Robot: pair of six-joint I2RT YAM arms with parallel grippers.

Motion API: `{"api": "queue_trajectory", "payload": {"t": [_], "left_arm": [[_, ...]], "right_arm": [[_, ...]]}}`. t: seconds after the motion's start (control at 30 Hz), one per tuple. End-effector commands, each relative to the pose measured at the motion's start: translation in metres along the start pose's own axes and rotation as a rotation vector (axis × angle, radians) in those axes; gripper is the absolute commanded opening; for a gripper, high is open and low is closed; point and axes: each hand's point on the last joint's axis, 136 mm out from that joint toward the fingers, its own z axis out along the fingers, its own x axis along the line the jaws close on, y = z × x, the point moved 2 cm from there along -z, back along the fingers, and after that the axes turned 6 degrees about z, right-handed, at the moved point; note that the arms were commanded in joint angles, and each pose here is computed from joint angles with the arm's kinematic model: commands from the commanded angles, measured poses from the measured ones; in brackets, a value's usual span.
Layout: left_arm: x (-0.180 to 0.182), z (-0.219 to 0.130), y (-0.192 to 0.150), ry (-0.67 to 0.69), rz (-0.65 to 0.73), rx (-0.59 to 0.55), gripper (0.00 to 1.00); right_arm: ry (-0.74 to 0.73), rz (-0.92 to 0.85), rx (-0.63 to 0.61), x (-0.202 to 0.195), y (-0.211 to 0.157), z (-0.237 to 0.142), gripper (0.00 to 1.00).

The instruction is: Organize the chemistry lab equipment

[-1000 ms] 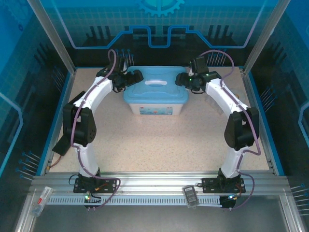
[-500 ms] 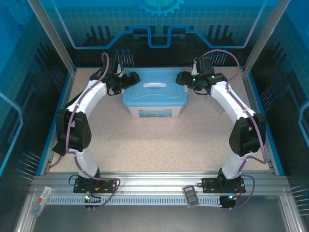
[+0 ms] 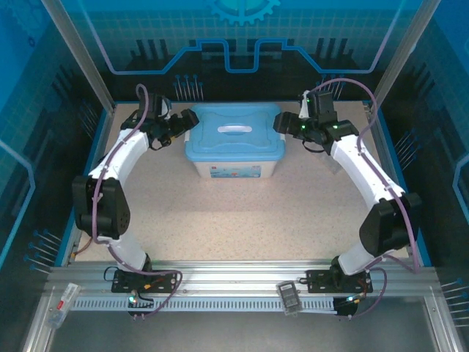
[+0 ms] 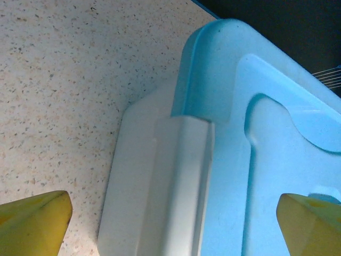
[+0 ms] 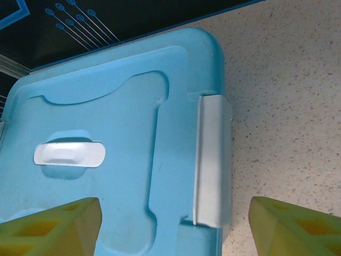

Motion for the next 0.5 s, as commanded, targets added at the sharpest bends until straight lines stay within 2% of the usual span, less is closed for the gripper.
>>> {"api": "queue_trajectory", "payload": {"t": [0.0, 0.2, 0.37, 0.47], "left_arm": [[-0.013, -0.035, 0.014, -0.026, 0.026, -0.121, 0.99], [-0.007, -0.076, 0.009, 0.026, 0.069, -0.24, 0.99], [0.001, -0.107, -0.003, 0.06, 0.05, -0.317, 0.99], [0.007, -0.119, -0.015, 0.069, 0.054, -0.346, 0.99]], "right_arm": [[-0.017, -0.056, -0.051, -0.002, 0.005, -0.02, 0.75], [-0.043, -0.119, -0.085, -0.004, 0.002, -0.038, 0.81], [-0.061, -0.136, -0.107, -0.01, -0.012, -0.046, 0.82], [-0.079, -0.164, -0.124, -0.015, -0.021, -0.049, 0.88]]}}
